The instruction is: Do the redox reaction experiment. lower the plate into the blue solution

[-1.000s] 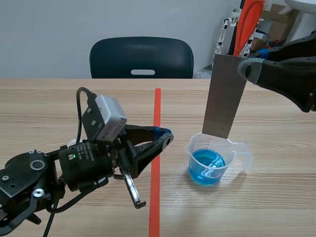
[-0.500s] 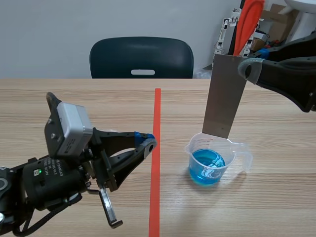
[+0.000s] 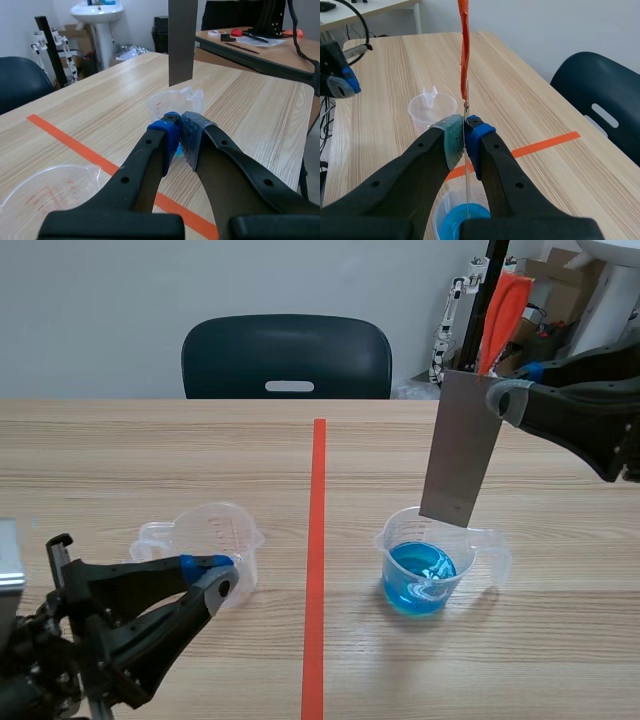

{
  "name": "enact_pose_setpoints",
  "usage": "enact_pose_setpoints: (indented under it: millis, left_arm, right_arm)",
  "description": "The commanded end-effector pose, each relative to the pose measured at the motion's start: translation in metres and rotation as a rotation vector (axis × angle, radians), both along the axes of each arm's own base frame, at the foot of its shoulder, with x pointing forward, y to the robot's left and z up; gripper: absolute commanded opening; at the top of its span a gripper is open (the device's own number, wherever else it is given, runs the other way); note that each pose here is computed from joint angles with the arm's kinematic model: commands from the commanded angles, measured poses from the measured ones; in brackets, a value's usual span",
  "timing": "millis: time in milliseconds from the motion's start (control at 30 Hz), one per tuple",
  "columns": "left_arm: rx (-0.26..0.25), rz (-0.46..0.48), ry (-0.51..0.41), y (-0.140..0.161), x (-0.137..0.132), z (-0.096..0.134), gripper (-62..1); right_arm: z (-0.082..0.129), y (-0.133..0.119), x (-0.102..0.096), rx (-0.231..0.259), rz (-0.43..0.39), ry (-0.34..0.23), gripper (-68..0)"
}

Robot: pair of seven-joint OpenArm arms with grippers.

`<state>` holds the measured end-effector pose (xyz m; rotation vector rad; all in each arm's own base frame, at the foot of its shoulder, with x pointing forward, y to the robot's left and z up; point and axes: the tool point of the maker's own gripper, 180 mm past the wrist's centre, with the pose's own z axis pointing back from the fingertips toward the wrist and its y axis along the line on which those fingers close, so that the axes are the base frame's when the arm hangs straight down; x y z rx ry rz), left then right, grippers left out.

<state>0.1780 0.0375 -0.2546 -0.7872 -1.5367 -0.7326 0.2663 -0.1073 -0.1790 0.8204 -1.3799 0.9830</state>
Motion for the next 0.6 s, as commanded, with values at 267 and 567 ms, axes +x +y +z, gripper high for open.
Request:
enact_pose_setpoints:
  millis: [267, 567]
  left_arm:
    - [-0.078, 0.089, 0.018, 0.031, -0.039, 0.022, -40.8]
    - [-0.083, 0.213, 0.094, 0.053, -0.063, 0.015, 1.4]
  right_arm:
    - [-0.002, -0.002, 0.006, 0.028, -0.021, -0.008, -66.9]
    - [-0.017, -0.003, 0.01, 0.024, -0.045, 0.005, -66.9]
